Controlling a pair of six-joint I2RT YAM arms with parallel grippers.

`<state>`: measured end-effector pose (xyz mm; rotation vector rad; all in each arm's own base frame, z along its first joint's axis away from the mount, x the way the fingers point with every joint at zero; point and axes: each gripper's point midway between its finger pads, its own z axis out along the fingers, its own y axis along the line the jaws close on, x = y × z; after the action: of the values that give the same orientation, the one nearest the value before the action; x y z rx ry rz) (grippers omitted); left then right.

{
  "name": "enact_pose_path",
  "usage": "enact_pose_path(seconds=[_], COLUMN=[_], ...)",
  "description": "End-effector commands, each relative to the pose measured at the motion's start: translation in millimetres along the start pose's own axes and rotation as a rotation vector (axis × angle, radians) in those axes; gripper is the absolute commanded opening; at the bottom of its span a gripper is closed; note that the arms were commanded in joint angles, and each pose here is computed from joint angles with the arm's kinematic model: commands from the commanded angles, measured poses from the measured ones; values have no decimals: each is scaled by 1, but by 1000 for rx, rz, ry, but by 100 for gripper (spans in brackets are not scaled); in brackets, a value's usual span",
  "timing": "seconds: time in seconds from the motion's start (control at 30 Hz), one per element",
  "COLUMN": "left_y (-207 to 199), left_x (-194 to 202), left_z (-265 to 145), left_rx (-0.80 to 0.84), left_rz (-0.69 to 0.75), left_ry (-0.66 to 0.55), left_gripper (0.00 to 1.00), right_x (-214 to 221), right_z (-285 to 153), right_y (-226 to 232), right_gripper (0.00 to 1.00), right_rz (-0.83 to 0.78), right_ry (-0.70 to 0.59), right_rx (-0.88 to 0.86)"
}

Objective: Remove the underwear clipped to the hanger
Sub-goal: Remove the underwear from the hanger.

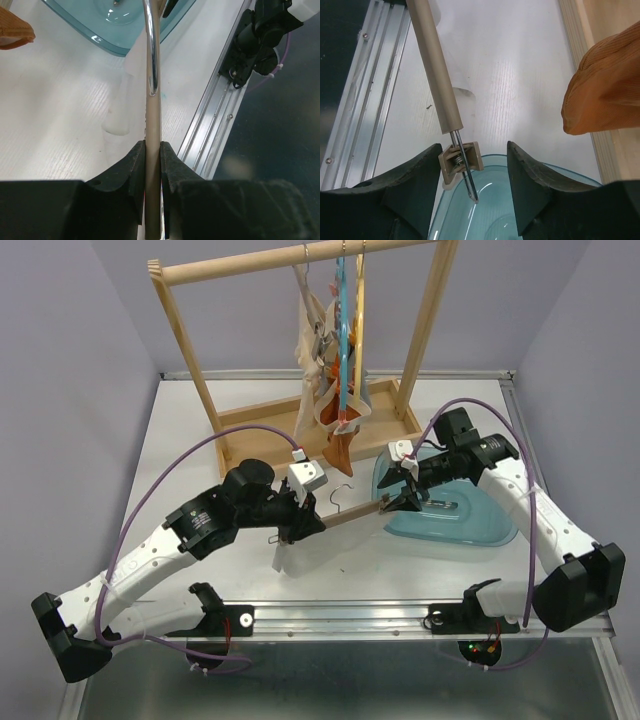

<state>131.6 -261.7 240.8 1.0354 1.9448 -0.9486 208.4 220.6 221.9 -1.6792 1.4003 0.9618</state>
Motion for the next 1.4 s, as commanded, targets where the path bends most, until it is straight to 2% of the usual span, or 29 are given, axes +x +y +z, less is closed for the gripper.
enact_pose_path(seconds=[0.0, 0.13, 0.2, 0.23, 0.27, 0.4, 0.47, 0.53, 0.6, 0.73, 0.87, 0.97, 1.37], left_y=[-4, -3, -3, -3, -3, -3, -3, -2, -2, -2, -2, -3, -6], left_x=[-9, -9, -9, -9, -9, -10, -10, -10, -9, -8, -9, -12, -23], left_z=[-2, -1, -2, -2, -2, -3, -2, -1, 0, 4, 8, 9, 16], left_rx=[17, 12, 11, 11, 9, 10, 10, 10, 9, 18, 26, 31, 53], left_rz=[33, 32, 32, 32, 34, 32, 31, 33, 34, 33, 34, 37, 50], left_ry=[-43, -43, -43, -43, -45, -49, -46, -46, -41, -37, -30, -34, -48], left_gripper=[0, 0, 0, 0, 0, 0, 0, 0, 0, 0, 0, 0, 0], right_x=[-26, -23, -20, -20, -20, -22, -24, -28, -29, -37, -58, -73, -53], right_z=[-13, -13, -12, -12, -11, -12, -13, -14, -14, -15, -17, -16, 36], right_y=[-4, -2, 0, 1, 1, 3, 4, 6, 5, 6, 8, 8, 7], right_gripper=[57, 39, 33, 27, 27, 10, 5, 5, 22, 77, 84, 84, 79], right_rz=[-72, -62, -56, -54, -53, -61, -66, -69, -68, -60, -50, -32, 50], right_ry=[-9, -1, 1, -1, -3, -10, -15, -22, -26, -50, -113, -149, -41], right_rx=[50, 51, 47, 44, 41, 38, 38, 38, 39, 35, 12, -17, -115])
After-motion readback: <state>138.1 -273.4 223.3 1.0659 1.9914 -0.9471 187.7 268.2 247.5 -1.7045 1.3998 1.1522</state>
